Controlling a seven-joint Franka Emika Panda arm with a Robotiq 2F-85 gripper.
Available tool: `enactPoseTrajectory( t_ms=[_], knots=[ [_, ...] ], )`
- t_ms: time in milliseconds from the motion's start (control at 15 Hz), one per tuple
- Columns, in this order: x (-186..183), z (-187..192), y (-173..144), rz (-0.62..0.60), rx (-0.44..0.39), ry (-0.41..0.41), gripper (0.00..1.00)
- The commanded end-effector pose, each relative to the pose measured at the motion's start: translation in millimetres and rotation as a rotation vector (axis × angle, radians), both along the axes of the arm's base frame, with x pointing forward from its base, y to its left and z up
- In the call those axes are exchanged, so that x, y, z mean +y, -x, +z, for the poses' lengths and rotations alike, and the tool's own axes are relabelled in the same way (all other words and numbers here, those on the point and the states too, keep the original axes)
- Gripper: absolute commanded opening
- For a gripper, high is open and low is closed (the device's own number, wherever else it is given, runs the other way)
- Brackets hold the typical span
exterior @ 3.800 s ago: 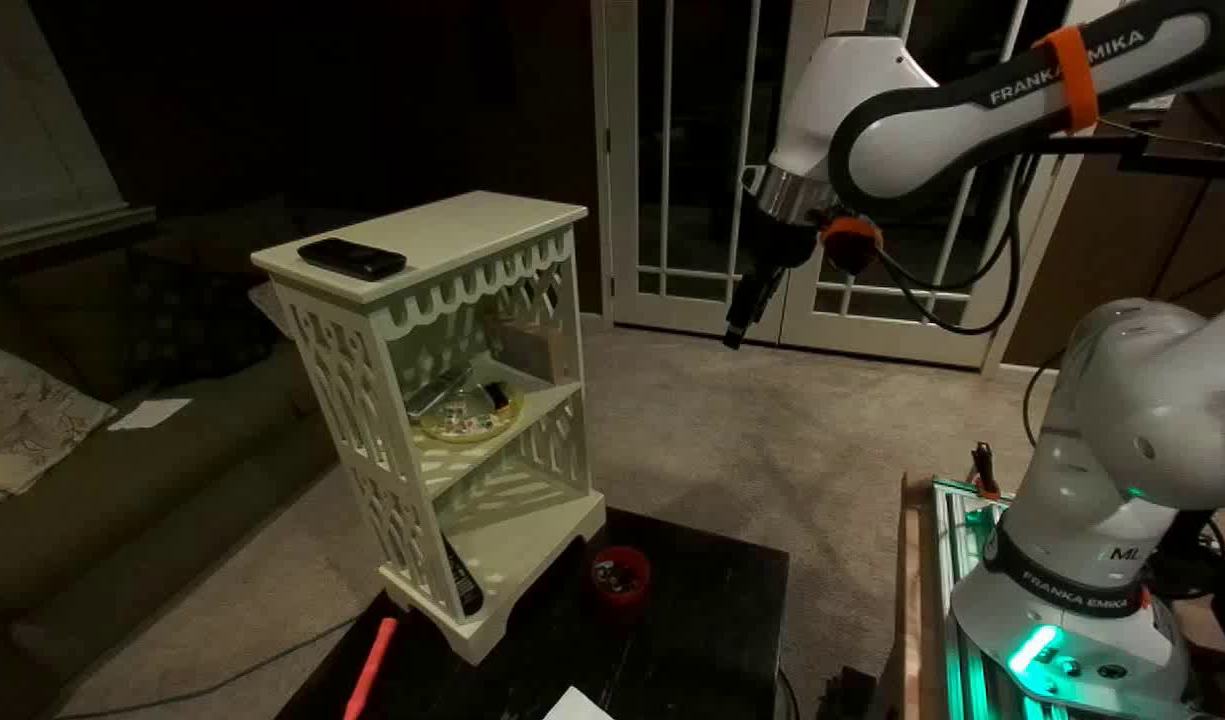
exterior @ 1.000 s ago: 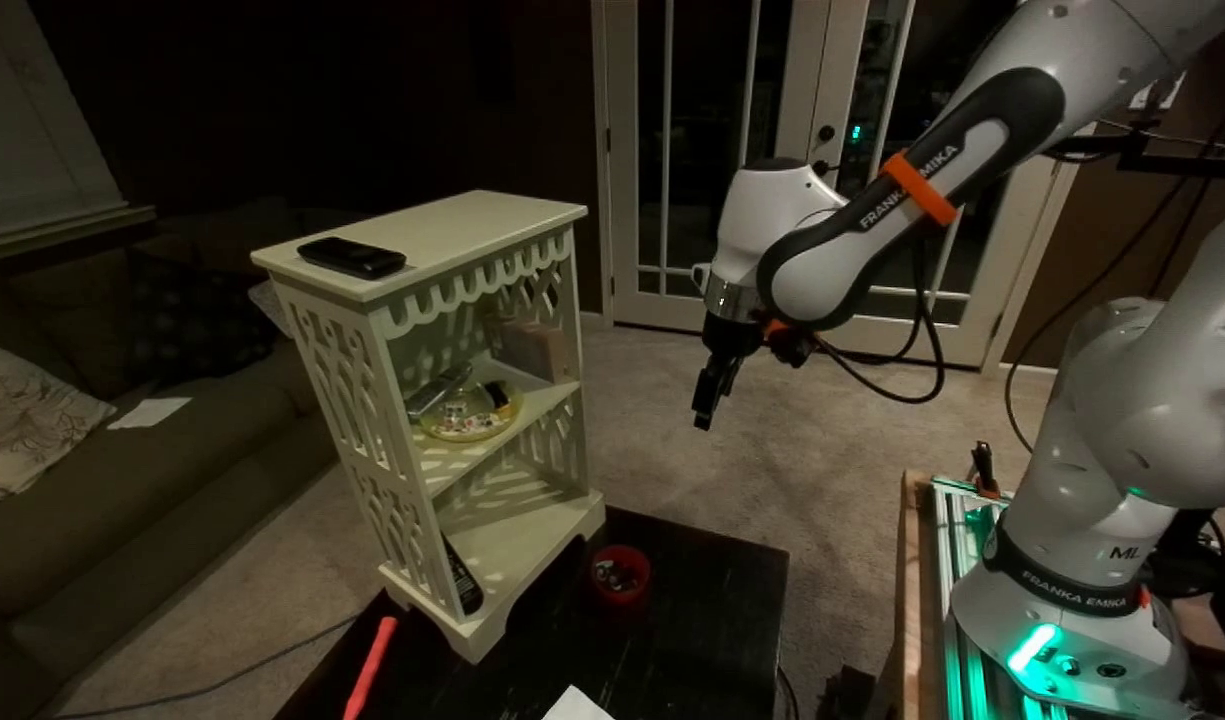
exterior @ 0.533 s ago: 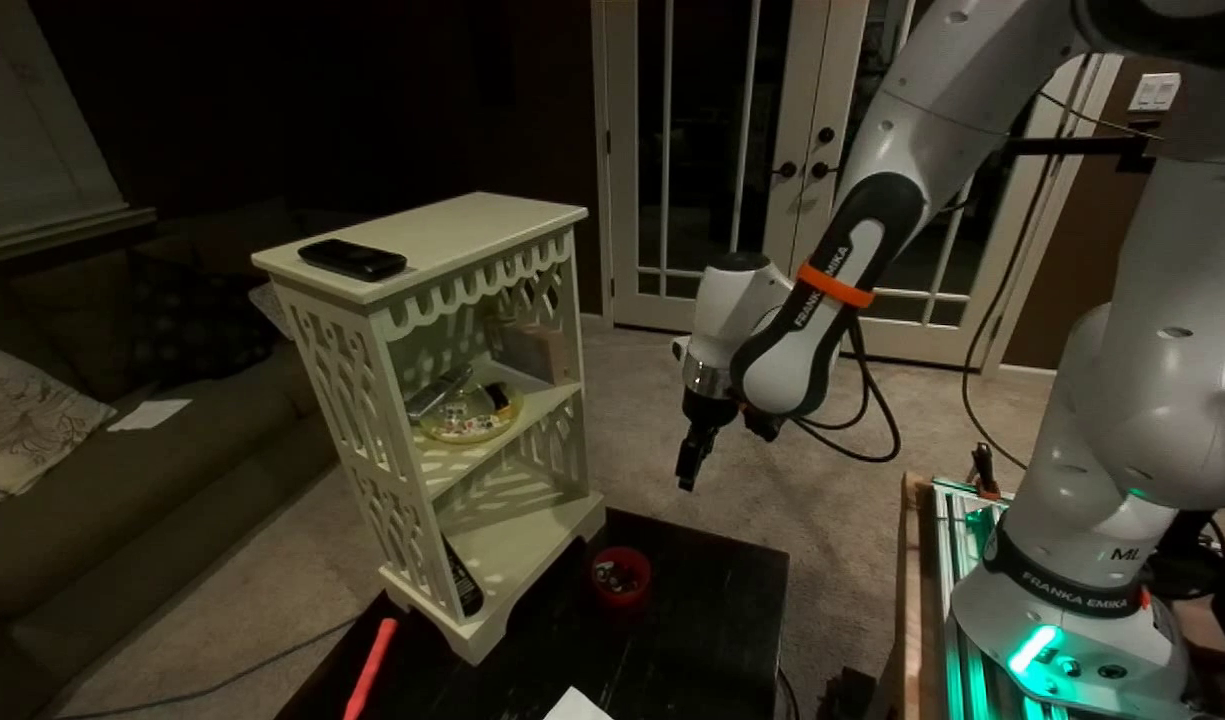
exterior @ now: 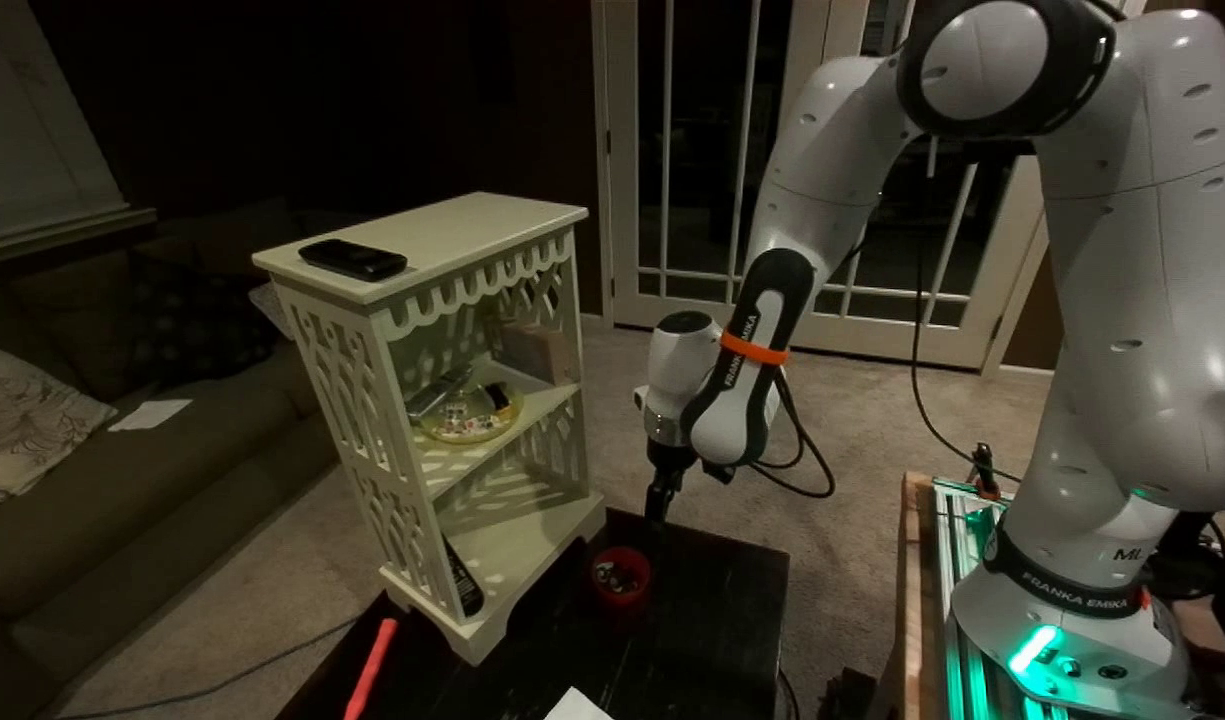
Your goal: Put the orange bowl on the bottom shelf.
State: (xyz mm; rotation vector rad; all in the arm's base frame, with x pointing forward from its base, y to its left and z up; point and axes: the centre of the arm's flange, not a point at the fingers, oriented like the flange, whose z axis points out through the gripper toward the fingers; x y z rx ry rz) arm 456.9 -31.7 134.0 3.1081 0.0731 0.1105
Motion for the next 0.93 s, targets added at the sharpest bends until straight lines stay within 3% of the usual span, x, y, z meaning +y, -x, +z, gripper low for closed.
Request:
enactPoseTrajectory(
  t_ms=[0,533,600,867],
  knots=[
    [2.4,-27.1,-46.7,0.014,-0.013,-0.001,1.00],
    [-40.1,-62.4,-97.7,0.183,-0.041,0.087,1.00],
    [-26.7,-41.7,-80.4,0.122,-0.044,0.055,1.00],
    [-40.3,-58.4,-87.4,0.155,-0.032,0.078,1.00]
  ],
)
